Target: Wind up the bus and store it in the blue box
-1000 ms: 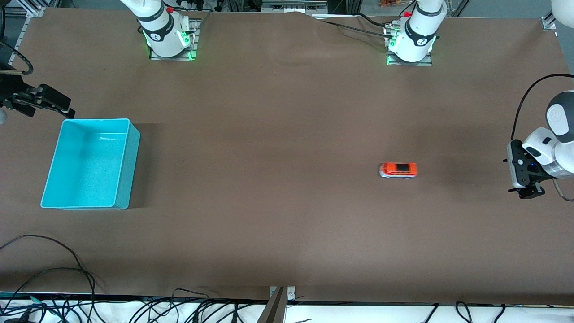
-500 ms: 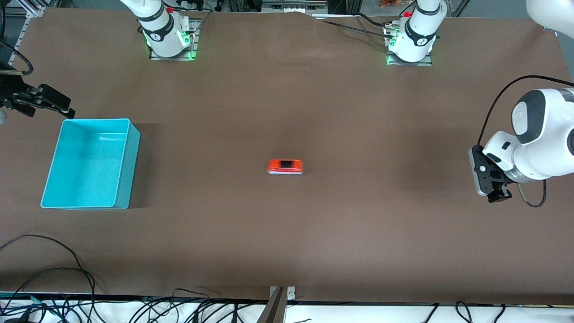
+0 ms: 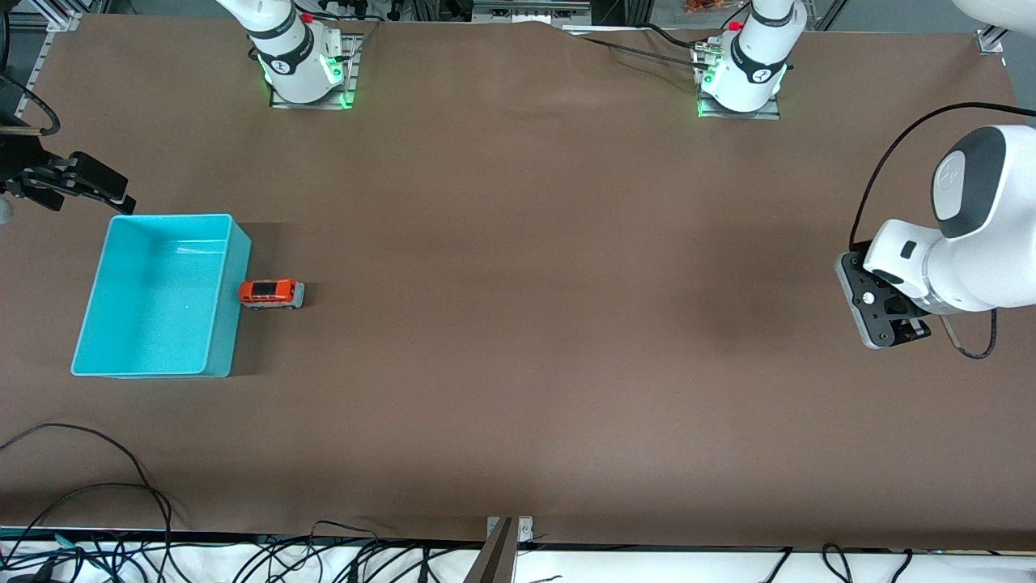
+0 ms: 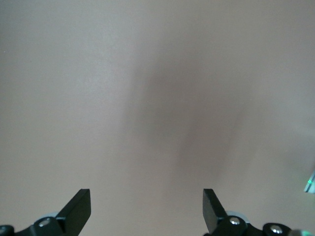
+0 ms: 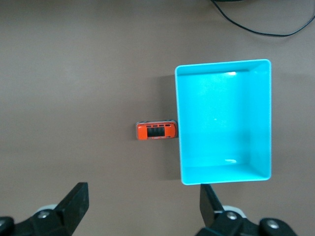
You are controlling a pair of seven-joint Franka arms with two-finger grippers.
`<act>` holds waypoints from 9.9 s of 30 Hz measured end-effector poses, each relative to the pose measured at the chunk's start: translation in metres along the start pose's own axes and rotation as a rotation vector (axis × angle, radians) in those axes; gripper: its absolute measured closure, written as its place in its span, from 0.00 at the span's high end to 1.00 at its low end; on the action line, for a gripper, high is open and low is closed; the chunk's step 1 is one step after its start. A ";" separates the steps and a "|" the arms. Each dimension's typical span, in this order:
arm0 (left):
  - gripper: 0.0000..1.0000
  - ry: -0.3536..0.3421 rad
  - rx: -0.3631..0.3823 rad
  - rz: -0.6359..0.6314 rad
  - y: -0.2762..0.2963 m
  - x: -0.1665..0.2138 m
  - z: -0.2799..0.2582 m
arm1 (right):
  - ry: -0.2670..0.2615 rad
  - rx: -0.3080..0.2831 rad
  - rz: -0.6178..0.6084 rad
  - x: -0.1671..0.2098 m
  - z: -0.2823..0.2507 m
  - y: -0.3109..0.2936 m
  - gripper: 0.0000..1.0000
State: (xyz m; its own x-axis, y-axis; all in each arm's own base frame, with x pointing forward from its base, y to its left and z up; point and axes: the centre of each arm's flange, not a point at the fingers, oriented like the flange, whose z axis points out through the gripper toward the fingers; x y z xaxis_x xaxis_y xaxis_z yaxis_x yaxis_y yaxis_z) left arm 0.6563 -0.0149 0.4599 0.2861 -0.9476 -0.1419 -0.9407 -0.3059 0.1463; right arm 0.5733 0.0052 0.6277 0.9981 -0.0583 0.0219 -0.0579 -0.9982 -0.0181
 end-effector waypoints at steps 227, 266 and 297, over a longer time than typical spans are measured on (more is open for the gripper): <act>1.00 0.169 0.004 -1.086 0.138 -0.080 -0.146 | 0.054 0.032 1.137 -0.027 0.435 -0.022 0.56; 1.00 0.166 -0.002 -1.085 0.139 -0.080 -0.145 | -0.045 -0.044 0.578 -0.036 0.290 0.028 0.56; 1.00 0.166 -0.002 -1.085 0.139 -0.080 -0.145 | -0.145 -0.139 -0.021 -0.059 0.327 0.207 0.56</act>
State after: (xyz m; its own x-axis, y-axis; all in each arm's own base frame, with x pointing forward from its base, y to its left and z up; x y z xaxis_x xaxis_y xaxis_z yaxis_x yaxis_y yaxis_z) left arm 0.5295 0.0049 0.6334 0.9826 -0.1749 -0.0622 -0.1736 -0.9845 0.0248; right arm 0.5101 -0.1921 0.2961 0.9913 -0.0450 -0.1238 -0.0301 -0.9924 0.1195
